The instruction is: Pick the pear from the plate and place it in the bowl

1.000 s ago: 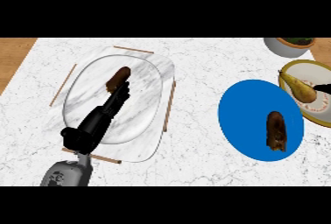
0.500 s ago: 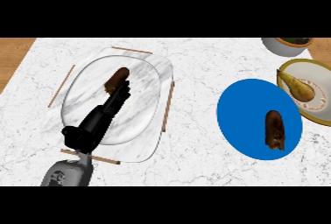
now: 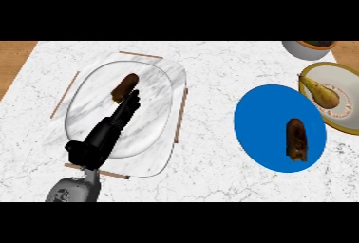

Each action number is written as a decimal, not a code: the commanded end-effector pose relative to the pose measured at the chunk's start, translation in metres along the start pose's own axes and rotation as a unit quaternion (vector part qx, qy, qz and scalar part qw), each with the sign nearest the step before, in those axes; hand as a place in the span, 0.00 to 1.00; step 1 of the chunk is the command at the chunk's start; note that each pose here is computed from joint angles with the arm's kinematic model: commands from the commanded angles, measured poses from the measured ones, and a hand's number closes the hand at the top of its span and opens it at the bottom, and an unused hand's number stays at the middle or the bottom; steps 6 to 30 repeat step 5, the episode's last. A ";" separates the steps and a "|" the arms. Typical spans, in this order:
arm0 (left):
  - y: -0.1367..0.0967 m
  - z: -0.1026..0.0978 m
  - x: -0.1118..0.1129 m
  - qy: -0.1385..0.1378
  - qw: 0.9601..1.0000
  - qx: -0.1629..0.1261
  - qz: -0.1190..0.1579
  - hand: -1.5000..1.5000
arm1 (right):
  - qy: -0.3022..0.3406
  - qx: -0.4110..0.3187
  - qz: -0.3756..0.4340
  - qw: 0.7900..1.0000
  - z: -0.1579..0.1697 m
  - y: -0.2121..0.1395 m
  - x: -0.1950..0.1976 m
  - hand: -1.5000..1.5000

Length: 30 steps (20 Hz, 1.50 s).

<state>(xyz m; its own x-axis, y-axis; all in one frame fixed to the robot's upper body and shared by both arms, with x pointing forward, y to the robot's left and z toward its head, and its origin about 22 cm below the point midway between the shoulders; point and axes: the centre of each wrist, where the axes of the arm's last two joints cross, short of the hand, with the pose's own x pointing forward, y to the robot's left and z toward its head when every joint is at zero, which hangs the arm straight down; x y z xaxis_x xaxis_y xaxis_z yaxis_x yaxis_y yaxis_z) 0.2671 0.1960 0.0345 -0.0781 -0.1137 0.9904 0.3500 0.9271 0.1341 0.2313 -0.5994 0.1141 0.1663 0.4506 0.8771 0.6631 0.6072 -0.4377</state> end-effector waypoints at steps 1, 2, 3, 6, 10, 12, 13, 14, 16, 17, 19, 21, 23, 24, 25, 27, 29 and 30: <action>0.003 0.004 0.002 -0.003 1.000 0.000 -0.004 0.50 | 0.013 -0.007 -0.014 1.000 0.025 -0.033 -0.030 0.00; 0.009 0.001 -0.001 -0.006 1.000 0.006 0.000 0.50 | 0.005 0.001 -0.009 1.000 0.013 -0.039 -0.012 0.00; -0.003 -0.002 0.002 -0.001 1.000 0.003 0.001 0.50 | 0.003 0.018 -0.025 1.000 0.023 -0.046 -0.023 0.00; 0.001 -0.001 0.004 0.000 1.000 -0.002 0.009 0.50 | -0.004 0.024 -0.022 0.999 0.027 -0.058 -0.025 0.00; 0.001 -0.001 0.004 0.000 1.000 -0.002 0.009 0.50 | -0.004 0.024 -0.022 0.999 0.027 -0.058 -0.025 0.00; 0.001 -0.001 0.004 0.000 1.000 -0.002 0.009 0.50 | -0.004 0.024 -0.022 0.999 0.027 -0.058 -0.025 0.00; 0.001 -0.001 0.004 0.000 1.000 -0.002 0.009 0.50 | -0.004 0.024 -0.022 0.999 0.027 -0.058 -0.025 0.00; 0.001 -0.001 0.004 0.000 1.000 -0.002 0.009 0.50 | -0.004 0.024 -0.022 0.999 0.027 -0.058 -0.025 0.00; 0.001 -0.001 0.004 0.000 1.000 -0.002 0.009 0.50 | -0.004 0.024 -0.022 0.999 0.027 -0.058 -0.025 0.00; 0.001 -0.001 0.004 0.000 1.000 -0.002 0.009 0.50 | -0.004 0.024 -0.022 0.999 0.027 -0.058 -0.025 0.00; 0.001 -0.001 0.004 0.000 1.000 -0.002 0.009 0.50 | -0.004 0.024 -0.022 0.999 0.027 -0.058 -0.025 0.00; 0.001 -0.001 0.004 0.000 1.000 -0.002 0.009 0.50 | -0.004 0.024 -0.022 0.999 0.027 -0.058 -0.025 0.00; 0.001 -0.001 0.004 0.000 1.000 -0.002 0.009 0.50 | -0.004 0.024 -0.022 0.999 0.027 -0.058 -0.025 0.00; 0.001 -0.001 0.004 0.000 1.000 -0.002 0.009 0.50 | -0.004 0.024 -0.022 0.999 0.027 -0.058 -0.025 0.00; 0.001 -0.001 0.004 0.000 1.000 -0.002 0.009 0.50 | -0.004 0.024 -0.022 0.999 0.027 -0.058 -0.025 0.00; 0.001 -0.001 0.004 0.000 1.000 -0.002 0.009 0.50 | -0.004 0.024 -0.022 0.999 0.027 -0.058 -0.025 0.00; 0.001 -0.001 0.004 0.000 1.000 -0.002 0.009 0.50 | -0.004 0.024 -0.022 0.999 0.027 -0.058 -0.025 0.00; 0.001 -0.001 0.004 0.000 1.000 -0.002 0.009 0.50 | -0.004 0.024 -0.022 0.999 0.027 -0.058 -0.025 0.00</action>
